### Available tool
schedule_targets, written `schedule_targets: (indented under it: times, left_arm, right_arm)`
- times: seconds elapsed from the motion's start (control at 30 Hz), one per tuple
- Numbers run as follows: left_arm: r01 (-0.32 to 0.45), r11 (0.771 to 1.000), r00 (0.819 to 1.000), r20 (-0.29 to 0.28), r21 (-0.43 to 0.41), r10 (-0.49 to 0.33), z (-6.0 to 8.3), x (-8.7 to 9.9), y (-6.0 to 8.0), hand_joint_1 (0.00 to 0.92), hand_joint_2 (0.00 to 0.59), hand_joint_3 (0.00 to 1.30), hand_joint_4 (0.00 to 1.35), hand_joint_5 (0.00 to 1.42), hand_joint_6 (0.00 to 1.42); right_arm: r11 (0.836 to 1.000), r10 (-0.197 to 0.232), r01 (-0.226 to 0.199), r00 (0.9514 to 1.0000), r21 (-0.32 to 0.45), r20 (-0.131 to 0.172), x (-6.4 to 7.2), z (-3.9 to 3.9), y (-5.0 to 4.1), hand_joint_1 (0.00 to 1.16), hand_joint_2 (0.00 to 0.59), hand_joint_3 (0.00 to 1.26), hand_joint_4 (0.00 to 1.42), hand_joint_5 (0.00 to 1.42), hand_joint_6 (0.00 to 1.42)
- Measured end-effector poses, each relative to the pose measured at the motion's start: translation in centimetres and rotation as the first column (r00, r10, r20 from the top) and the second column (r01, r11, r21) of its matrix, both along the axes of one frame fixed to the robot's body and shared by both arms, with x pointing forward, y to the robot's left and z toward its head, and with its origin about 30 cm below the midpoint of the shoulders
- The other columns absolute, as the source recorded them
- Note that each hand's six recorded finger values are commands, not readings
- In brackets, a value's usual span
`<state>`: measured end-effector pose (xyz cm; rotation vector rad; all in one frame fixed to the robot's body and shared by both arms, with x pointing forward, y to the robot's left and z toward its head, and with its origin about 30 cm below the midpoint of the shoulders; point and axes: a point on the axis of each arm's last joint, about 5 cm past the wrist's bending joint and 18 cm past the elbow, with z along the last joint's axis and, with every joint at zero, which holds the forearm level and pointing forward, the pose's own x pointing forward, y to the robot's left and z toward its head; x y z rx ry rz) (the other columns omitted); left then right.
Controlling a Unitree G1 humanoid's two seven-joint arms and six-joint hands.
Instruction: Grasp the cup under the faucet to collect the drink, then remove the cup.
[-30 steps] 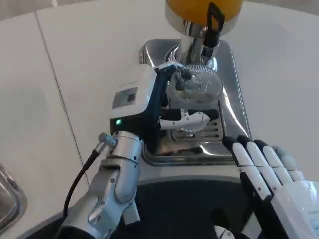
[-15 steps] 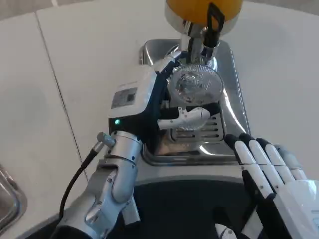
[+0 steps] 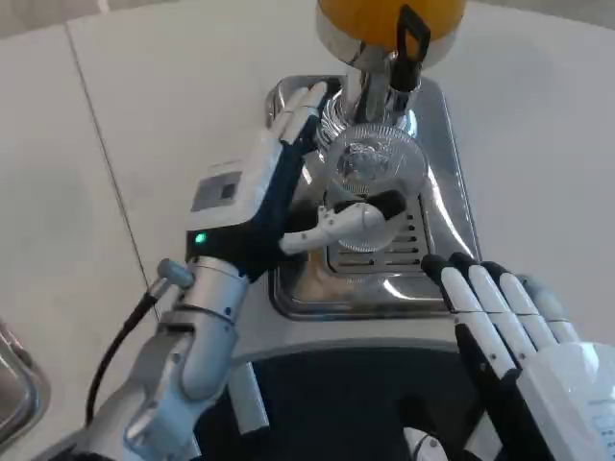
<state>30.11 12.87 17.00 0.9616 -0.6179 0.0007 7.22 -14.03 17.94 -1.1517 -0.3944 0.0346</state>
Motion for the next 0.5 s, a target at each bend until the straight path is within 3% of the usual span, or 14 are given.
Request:
schedule_targets:
  times: [0.2,0.33,0.43,0.5]
  left_arm:
    - [-0.042,0.999,0.999,0.010,0.001,0.042,0.9,-0.3,2.5,0.000,0.000,0.00,0.00,0.21,0.21]
    - [-0.070,0.997,0.996,0.050,0.034,0.069,1.8,-1.0,4.5,0.000,0.000,0.00,0.00,0.11,0.13]
    - [-0.097,0.992,0.993,0.078,0.076,0.091,2.6,-1.8,6.0,0.000,0.000,0.00,0.00,0.05,0.08]
    - [-0.146,0.976,0.987,0.094,0.164,0.132,3.2,-2.8,7.2,0.000,0.000,0.00,0.00,0.00,0.02]
  right_arm:
    - [1.000,-0.002,0.003,1.0000,0.003,-0.005,-0.1,-0.09,0.01,0.27,0.508,0.02,0.00,0.00,0.00]
    - [1.000,-0.009,0.009,0.9999,0.011,-0.009,-0.2,-0.14,0.02,0.26,0.502,0.02,0.00,0.00,0.00]
    - [1.000,-0.017,0.017,0.9998,0.020,-0.004,-0.2,-0.04,0.00,0.26,0.499,0.02,0.00,0.00,0.00]
    - [0.999,-0.020,0.020,0.9998,0.026,0.008,-0.3,0.16,-0.02,0.26,0.498,0.02,0.00,0.00,0.00]
